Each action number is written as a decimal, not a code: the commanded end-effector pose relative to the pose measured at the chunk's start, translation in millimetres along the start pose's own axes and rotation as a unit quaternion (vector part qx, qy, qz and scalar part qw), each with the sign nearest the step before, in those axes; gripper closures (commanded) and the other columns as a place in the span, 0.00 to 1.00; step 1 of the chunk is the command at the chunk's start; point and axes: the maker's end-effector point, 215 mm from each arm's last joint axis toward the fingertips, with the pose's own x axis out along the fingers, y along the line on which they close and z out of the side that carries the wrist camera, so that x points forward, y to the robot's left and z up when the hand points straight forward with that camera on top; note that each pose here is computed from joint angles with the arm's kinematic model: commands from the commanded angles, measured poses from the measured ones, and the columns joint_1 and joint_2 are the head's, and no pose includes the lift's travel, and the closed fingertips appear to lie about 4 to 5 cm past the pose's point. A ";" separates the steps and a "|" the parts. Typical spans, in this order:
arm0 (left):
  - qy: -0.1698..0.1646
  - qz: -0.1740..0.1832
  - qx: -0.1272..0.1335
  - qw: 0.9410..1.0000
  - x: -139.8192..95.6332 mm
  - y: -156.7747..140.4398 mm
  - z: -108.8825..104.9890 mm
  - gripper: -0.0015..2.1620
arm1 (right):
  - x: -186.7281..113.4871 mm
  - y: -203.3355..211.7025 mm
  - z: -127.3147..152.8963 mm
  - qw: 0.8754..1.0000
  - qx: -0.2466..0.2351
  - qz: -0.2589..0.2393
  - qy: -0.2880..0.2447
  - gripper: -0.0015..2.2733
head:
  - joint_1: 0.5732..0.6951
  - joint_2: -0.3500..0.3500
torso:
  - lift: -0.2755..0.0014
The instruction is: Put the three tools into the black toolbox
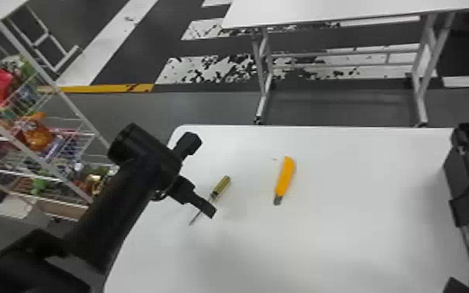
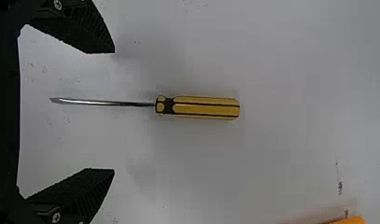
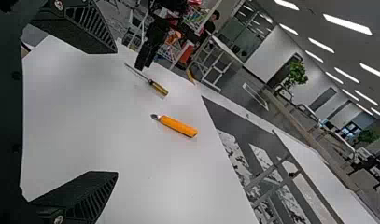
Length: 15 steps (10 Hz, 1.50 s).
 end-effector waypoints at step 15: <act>0.047 0.058 0.047 0.996 29.4 4.5 -5.1 0.13 | -12.7 -13.1 13.3 1.000 0.017 0.015 -0.020 0.03 | 1.00 0.92 | 0.81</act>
